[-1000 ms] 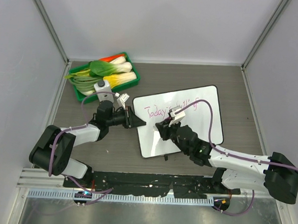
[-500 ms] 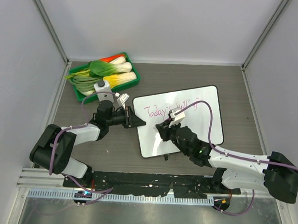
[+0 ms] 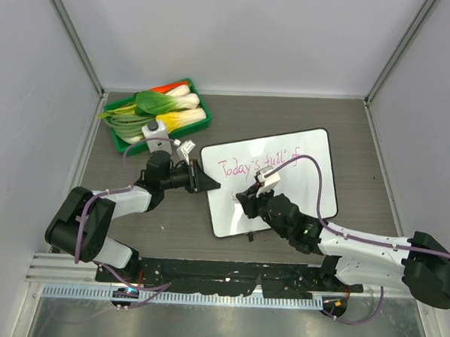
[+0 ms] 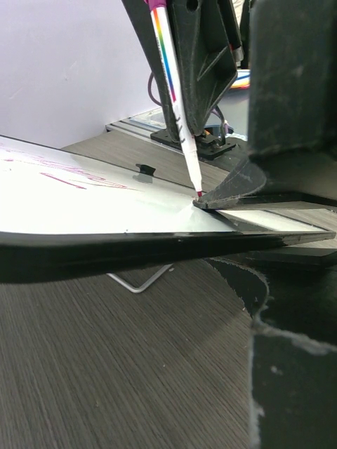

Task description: Write a sentence on the whiteboard

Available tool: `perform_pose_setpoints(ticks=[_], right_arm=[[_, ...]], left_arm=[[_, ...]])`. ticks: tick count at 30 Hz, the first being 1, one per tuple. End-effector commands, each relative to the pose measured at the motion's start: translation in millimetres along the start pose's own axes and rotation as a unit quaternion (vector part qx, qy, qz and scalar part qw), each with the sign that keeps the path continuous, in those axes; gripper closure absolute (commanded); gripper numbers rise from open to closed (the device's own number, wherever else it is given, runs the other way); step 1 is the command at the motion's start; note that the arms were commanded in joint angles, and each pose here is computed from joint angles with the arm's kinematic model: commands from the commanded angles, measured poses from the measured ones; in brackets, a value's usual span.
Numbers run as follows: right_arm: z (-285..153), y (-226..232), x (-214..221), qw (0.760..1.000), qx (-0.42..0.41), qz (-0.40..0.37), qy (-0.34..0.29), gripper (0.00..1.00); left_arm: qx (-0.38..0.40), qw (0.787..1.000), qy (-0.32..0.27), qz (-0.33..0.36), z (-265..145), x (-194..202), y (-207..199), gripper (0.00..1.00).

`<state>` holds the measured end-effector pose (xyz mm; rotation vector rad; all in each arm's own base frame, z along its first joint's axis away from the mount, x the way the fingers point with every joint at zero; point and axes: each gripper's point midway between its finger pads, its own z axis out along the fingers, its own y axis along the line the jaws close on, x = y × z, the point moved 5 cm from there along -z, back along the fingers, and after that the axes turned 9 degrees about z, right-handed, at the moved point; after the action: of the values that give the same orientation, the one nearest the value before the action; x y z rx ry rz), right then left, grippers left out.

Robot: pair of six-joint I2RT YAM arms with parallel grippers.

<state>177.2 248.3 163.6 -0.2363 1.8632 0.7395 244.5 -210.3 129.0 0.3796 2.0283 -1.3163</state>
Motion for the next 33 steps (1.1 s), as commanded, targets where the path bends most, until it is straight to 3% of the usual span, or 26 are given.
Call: perform_pose_setpoints(ticks=[1, 5, 19, 33], right_arm=[[-3.0, 3.7, 13.2, 1.000, -0.009, 0.002, 0.028, 0.99], [-6.0, 10.0, 16.6, 0.999, -0.013, 0.002, 0.030, 0.99], [-8.6, 33.7, -47.4, 0.998, -0.026, 0.017, -0.060, 0.99], [14.6, 11.6, -45.8, 0.998, 0.012, 0.040, -0.041, 0.99]], left_arm=[[-0.121, 0.992, -0.009, 0.042, -2.5, 5.1, 45.7, 1.00], [-0.121, 0.992, -0.009, 0.043, -2.7, 4.9, 45.8, 1.00], [-0.119, 0.992, -0.010, 0.045, -3.0, 4.9, 44.9, 1.00], [-0.114, 0.992, -0.008, 0.044, -2.3, 4.6, 43.9, 1.00]])
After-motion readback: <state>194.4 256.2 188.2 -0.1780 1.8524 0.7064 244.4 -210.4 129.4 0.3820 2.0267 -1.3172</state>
